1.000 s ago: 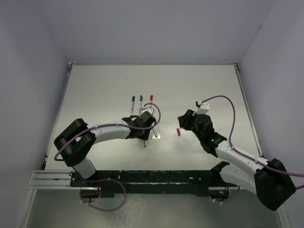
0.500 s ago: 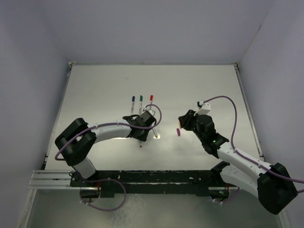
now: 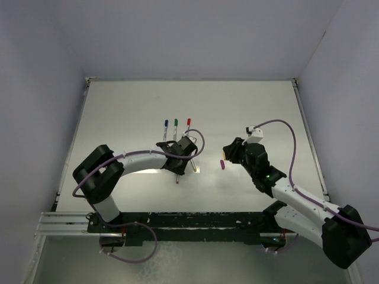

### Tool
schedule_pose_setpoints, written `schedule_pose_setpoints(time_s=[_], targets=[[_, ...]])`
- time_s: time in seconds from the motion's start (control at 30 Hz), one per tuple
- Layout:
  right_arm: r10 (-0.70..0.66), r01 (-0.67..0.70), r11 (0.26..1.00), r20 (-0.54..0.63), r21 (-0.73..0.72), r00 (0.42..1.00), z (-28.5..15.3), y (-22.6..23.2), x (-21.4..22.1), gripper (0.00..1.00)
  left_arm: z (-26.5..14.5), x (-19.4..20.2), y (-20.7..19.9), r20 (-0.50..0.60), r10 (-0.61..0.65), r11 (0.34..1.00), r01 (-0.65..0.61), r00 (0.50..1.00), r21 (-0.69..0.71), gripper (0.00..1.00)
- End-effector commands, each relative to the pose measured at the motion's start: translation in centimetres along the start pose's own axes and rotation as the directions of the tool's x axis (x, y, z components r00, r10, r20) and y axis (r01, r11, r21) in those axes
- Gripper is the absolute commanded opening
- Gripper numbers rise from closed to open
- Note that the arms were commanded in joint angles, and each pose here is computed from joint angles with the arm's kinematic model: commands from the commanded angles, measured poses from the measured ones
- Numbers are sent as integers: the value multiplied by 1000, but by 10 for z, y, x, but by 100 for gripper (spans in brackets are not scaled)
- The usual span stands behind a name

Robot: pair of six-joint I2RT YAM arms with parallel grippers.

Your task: Insert the pens into the pen caps

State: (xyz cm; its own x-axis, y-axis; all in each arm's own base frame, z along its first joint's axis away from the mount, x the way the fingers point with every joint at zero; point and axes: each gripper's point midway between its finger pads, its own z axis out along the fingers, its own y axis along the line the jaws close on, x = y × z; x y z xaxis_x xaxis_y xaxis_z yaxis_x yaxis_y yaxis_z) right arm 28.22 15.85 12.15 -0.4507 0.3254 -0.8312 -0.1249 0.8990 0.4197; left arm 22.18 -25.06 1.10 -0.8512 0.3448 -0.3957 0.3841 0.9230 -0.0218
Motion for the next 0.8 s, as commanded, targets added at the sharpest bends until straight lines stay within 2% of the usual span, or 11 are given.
schedule_pose_setpoints(time_s=[0.0,0.13,0.27,0.4,0.6,0.77], targets=[[16,-15,1000,32,-19,999,-1,12,-20,39,17,79,13,-264,23,1000,-27,964,-14,31],[15,-15,1000,30,-17,999,-1,12,-19,39,16,83,14,-273,21,1000,-26,962,-15,29],[13,-12,1000,21,-7,1000,-2,10,-18,39,16,89,11,-293,20,1000,-17,956,11,12],[6,-6,1000,2,19,1000,-3,6,-16,40,14,100,10,-323,27,999,-18,946,33,1],[-36,41,995,-57,91,998,-1,-5,-9,40,14,110,10,-347,56,997,-36,936,63,0],[-49,70,990,-158,126,986,2,-14,13,40,1,87,7,-239,43,997,-25,970,74,0]])
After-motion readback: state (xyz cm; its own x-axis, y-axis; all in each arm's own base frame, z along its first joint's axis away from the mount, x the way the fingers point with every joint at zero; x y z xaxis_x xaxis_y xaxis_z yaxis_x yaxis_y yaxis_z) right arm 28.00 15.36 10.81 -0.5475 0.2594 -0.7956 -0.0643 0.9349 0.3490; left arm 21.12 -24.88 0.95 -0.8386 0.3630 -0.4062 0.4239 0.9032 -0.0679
